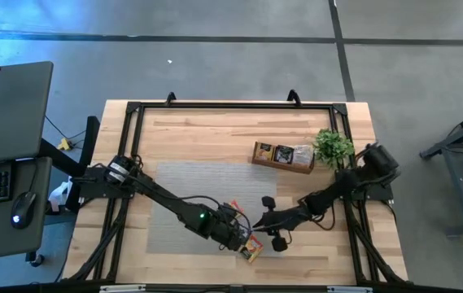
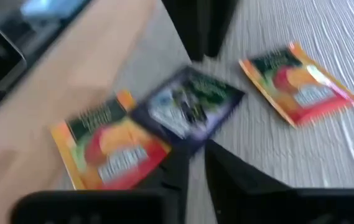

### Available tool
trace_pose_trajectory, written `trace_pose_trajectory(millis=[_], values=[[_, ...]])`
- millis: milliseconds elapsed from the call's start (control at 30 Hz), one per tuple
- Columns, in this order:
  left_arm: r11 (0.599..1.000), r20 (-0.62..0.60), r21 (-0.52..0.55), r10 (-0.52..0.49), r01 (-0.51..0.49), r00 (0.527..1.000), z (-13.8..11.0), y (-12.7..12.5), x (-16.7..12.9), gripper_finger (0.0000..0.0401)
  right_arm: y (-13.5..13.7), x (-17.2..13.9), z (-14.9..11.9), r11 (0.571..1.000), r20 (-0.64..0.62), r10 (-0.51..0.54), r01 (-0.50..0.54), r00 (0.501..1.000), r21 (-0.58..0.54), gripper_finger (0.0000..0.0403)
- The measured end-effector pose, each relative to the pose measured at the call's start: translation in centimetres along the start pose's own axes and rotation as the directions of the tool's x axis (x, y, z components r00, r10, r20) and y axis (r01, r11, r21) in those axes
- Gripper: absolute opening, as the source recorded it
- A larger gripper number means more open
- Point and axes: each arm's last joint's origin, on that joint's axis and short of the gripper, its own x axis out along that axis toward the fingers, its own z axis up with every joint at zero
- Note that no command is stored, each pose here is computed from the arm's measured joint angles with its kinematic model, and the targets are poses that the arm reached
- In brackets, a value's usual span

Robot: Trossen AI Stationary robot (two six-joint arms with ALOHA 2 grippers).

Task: Pick & Place Tea
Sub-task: Put the dark purple tea bag in the middle section of the wooden organizer

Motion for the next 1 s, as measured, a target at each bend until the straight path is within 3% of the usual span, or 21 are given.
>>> trace_pose_trajectory(millis=[100,300,567,1000], values=[[1.000,0.004,-0.012,0.003,-0.003,1.000,0.5,0.1,0.1,0.0106,0.1,0.8,-0.3,1.000,0.064,0.021,-0.021,0.998,-0.001,0.0008],[0.995,-0.007,-0.103,-0.005,0.005,1.000,1.3,0.2,0.2,0.0142,-0.2,3.2,-1.9,0.999,0.021,-0.031,0.030,0.999,0.031,0.0009],[0.989,-0.077,-0.140,-0.048,0.037,0.996,0.6,-0.2,0.6,0.0144,-0.2,4.4,-3.0,0.998,-0.026,-0.047,0.048,0.999,0.035,0.0003],[0.985,-0.170,-0.171,-0.030,0.000,0.985,-0.2,0.1,1.7,0.0144,-0.3,4.4,-3.2,0.998,-0.038,-0.056,0.058,0.998,0.033,0.0002]])
